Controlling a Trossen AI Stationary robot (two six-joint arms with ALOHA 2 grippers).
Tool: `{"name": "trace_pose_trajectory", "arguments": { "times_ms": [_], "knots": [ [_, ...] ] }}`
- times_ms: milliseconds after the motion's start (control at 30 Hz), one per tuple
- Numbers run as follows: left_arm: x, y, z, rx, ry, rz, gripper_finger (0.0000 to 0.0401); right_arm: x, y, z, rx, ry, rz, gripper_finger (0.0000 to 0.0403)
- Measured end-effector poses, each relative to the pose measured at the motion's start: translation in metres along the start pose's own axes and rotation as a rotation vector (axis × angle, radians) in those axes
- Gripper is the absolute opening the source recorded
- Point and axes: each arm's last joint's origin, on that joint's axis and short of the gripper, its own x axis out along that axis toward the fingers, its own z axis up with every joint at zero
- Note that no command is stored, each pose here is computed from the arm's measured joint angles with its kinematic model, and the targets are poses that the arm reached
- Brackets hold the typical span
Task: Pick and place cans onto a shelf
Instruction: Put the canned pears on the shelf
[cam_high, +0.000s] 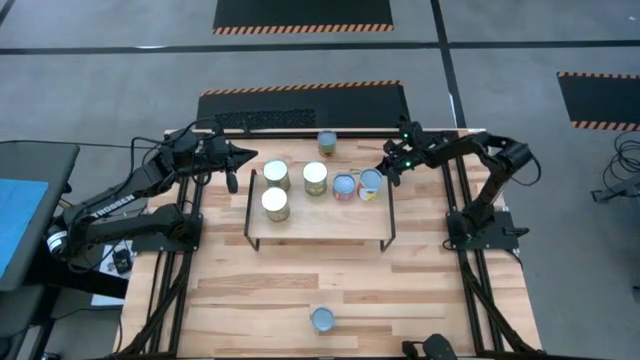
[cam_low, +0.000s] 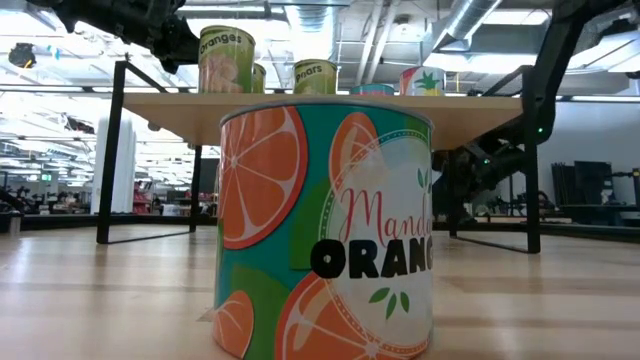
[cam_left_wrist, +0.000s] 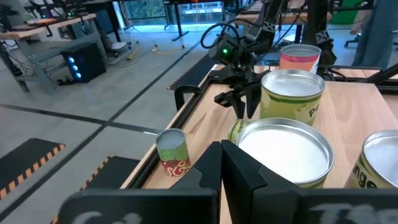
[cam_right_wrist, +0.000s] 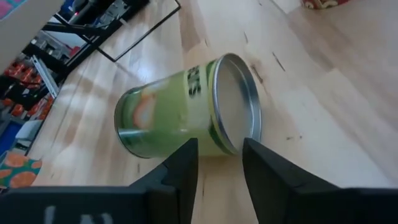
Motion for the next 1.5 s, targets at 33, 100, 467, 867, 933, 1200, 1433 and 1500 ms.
{"name": "trace_pose_trajectory", "arguments": {
  "times_ms": [33,100,467,867,933,1200,1433,1500],
  "knots": [
    [0.0,0.0,0.0,0.0,0.0,-0.001,0.0,0.002,-0.001,0.001,-0.002,0.0,0.005,0.0147],
    [0.0,0.0,0.0,-0.001,0.0,-0.002,0.0,0.008,-0.002,0.003,-0.008,0.006,0.023,0.014],
    [0.0,-0.001,-0.001,-0.003,0.007,-0.018,0.0,0.015,-0.002,0.019,-0.1,-0.015,0.056,0.0106],
    [0.0,0.001,-0.001,-0.025,0.016,0.052,0.0,-0.01,-0.003,0.034,-0.143,-0.087,-0.055,0.009],
    [0.001,0.002,-0.001,-0.026,0.021,0.074,0.0,-0.014,-0.002,0.037,-0.153,-0.097,-0.083,0.0074],
    [-0.002,0.013,-0.002,-0.032,0.023,0.181,0.0,-0.022,0.003,0.041,-0.227,-0.097,-0.129,0.001],
    [-0.004,0.035,0.005,-0.056,-0.024,0.217,0.0,-0.029,0.009,0.036,-0.271,-0.08,-0.251,0.0006],
    [-0.002,0.044,0.012,-0.071,-0.037,0.198,0.0,-0.033,0.013,0.031,-0.299,-0.099,-0.301,0.0006]
  ]
}}
